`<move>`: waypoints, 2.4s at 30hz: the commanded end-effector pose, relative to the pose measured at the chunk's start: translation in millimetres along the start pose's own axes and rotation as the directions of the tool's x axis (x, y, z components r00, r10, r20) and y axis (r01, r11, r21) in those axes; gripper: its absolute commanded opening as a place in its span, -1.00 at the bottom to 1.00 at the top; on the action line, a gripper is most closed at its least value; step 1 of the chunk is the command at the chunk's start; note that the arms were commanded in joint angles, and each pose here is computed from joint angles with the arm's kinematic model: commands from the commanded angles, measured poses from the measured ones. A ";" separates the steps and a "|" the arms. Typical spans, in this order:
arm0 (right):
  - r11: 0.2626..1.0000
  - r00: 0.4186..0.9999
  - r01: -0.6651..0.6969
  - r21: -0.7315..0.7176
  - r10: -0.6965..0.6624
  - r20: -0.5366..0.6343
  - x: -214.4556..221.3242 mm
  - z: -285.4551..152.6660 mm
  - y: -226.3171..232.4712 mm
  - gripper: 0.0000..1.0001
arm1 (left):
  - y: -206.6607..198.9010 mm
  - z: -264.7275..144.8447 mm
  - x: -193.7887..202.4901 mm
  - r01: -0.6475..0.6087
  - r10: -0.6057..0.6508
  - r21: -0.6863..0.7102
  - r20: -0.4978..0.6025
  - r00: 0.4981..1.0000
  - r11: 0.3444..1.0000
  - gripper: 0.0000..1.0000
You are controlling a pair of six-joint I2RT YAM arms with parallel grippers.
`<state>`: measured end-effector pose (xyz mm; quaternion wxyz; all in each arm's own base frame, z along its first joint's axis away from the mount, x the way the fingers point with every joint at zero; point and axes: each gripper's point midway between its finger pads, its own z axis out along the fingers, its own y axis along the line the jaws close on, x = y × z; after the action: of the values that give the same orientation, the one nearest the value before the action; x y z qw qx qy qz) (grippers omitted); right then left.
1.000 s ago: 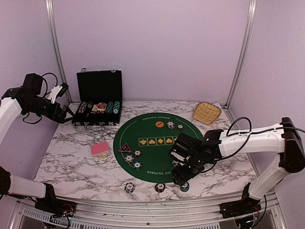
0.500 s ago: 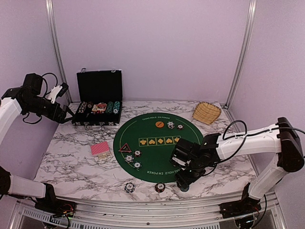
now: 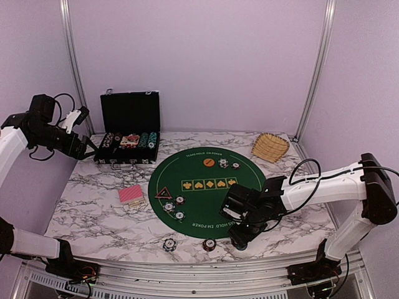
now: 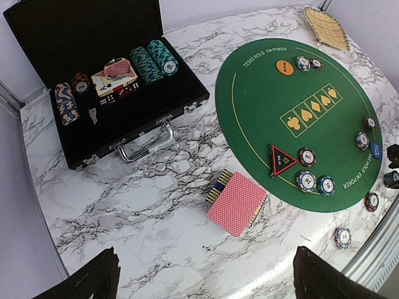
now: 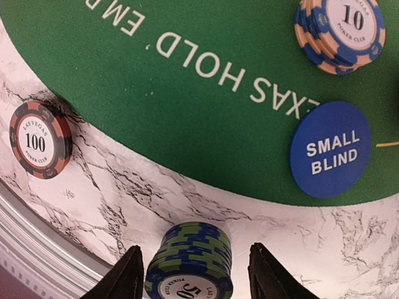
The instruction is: Distribute texas hold em gaming equipment
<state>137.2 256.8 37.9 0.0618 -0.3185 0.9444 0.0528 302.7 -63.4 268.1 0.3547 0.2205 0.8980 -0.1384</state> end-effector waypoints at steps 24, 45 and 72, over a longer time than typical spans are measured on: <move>1.000 1.000 0.002 -0.005 -0.002 0.031 -8.0 -14.9 5.7 -0.46 | -3.6 -9.1 -5.6 -0.010 0.010 -0.004 0.010 1.000 1.000 0.98; 0.995 0.962 -0.019 0.099 -0.009 0.273 -159.2 -84.5 -33.9 -0.63 | -5.9 -8.9 -4.8 -0.003 0.003 0.007 0.012 1.000 1.000 0.98; 0.969 0.918 -0.221 0.109 0.168 0.360 -312.8 25.2 -134.9 -0.74 | -10.1 -13.6 -1.3 -0.004 0.004 0.007 0.020 1.000 1.000 0.98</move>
<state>443.4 335.7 37.7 0.2075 -0.2269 0.9509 0.0345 297.4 -63.9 275.9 0.3658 0.2205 0.8939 -0.1364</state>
